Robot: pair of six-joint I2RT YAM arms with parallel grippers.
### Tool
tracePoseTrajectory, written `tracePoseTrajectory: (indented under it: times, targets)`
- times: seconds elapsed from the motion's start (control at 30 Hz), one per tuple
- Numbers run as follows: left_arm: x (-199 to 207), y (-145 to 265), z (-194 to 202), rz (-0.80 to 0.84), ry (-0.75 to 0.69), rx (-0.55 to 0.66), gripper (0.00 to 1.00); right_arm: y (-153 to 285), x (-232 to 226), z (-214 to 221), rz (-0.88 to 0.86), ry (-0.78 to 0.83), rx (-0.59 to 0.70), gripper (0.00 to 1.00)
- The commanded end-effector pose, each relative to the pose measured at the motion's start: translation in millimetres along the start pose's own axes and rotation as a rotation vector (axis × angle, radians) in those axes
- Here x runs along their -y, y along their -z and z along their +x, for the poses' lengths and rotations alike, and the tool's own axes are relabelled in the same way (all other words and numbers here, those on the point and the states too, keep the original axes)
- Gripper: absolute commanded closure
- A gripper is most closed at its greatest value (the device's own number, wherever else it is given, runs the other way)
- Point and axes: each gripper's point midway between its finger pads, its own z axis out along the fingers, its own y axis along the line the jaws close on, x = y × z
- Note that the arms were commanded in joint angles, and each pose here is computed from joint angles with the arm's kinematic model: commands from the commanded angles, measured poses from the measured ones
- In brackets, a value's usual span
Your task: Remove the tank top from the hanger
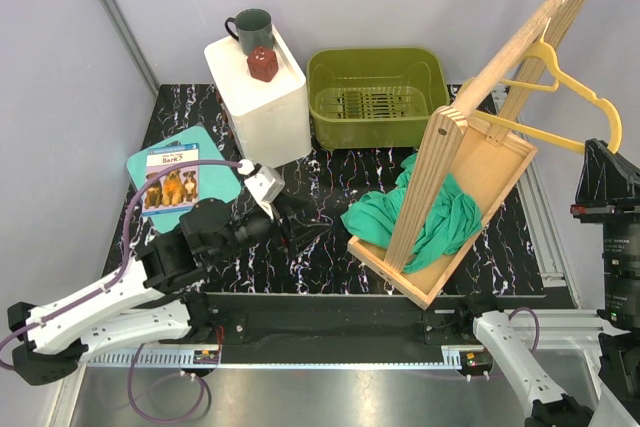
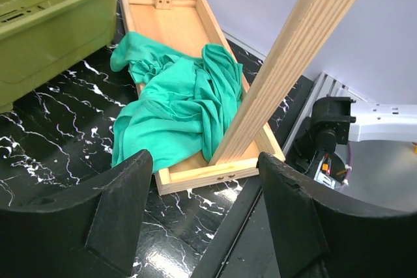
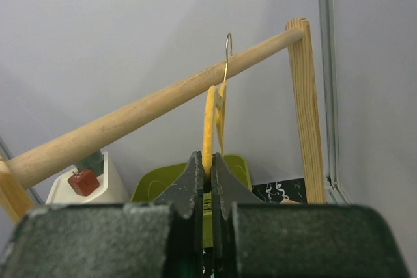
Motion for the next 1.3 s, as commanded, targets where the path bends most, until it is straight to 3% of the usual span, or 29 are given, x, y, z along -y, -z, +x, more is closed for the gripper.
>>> tracePoseTrajectory:
  times: [0.0, 0.53, 0.57, 0.6, 0.63, 0.73, 0.87, 1.0, 1.03, 1.13, 1.17, 1.27]
  targets:
    - [10, -4, -11, 0.049, -0.008, 0.013, 0.29, 5, 3, 14, 0.005, -0.018, -0.039, 1.00]
    - [18, -43, 5, 0.074, 0.036, -0.102, 0.28, 23, 17, 52, 0.047, -0.012, -0.123, 1.00]
    - [18, -47, 6, 0.070, 0.035, -0.110, 0.27, 26, 20, 50, 0.060, -0.022, -0.116, 0.95]
    - [16, -54, 13, 0.065, 0.033, -0.135, 0.27, 28, 27, 50, 0.096, -0.023, -0.112, 0.73]
    - [17, -59, 9, 0.067, 0.034, -0.139, 0.27, 30, 30, 51, 0.114, -0.024, -0.113, 0.59]
    - [16, -79, 17, 0.057, 0.041, -0.200, 0.27, 42, 43, 54, 0.178, -0.030, -0.130, 0.31]
    - [2, -113, 34, 0.031, 0.067, -0.277, 0.27, 64, 61, 63, 0.276, -0.064, -0.167, 0.10]
    - [-18, -157, 51, 0.042, 0.121, -0.343, 0.27, 87, 75, 64, 0.346, -0.099, -0.183, 0.04]
    - [-30, -174, 76, 0.034, 0.125, -0.405, 0.26, 93, 76, 68, 0.348, -0.101, -0.198, 0.04]
    - [-28, -202, 86, 0.085, 0.076, -0.438, 0.24, 103, 76, 73, 0.335, -0.099, -0.221, 0.04]
    - [-31, -214, 110, 0.089, 0.081, -0.489, 0.24, 105, 77, 74, 0.337, -0.093, -0.226, 0.04]
    - [-27, -239, 129, 0.112, 0.043, -0.518, 0.24, 112, 80, 77, 0.339, -0.082, -0.233, 0.03]
